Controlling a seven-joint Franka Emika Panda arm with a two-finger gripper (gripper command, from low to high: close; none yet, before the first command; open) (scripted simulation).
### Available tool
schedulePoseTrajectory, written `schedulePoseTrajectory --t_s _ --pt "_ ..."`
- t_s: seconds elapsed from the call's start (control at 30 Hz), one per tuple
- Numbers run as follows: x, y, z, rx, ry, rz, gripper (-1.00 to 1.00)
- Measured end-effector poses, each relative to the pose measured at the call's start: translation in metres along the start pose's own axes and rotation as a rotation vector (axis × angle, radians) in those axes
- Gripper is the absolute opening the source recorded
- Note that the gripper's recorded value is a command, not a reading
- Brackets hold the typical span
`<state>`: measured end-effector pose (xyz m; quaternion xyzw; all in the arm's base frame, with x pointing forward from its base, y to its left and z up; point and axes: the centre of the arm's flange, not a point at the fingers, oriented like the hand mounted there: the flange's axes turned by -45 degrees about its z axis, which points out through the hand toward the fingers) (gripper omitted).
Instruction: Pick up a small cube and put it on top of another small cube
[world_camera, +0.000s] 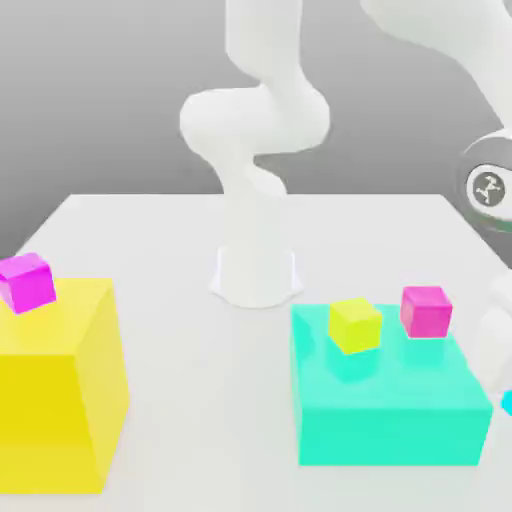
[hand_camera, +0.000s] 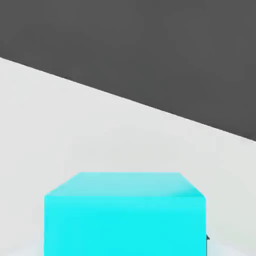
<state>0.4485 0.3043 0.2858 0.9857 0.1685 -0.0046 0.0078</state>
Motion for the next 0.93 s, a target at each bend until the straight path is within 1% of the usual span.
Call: schedulePoseTrajectory --t_s 0.3,0.6,0.67,0.8,0.83,0.93 --pt "-0.087 -0.012 -0.048 -0.006 -0.002 -0.054 -1.0" --pt "-0.174 -0.003 -0.068 0.011 0.008 -0.08 -1.0" --pt "-0.186 -0.001 -0.062 0.016 0.011 -0.083 -1.0" --pt "-0.189 0.0 -0.018 0.015 0.012 -0.083 -1.0" --pt "-0.189 -0.001 -0.008 0.015 0.012 -0.084 1.0" --pt "-0.189 -0.001 -0.008 0.015 0.012 -0.084 1.0"
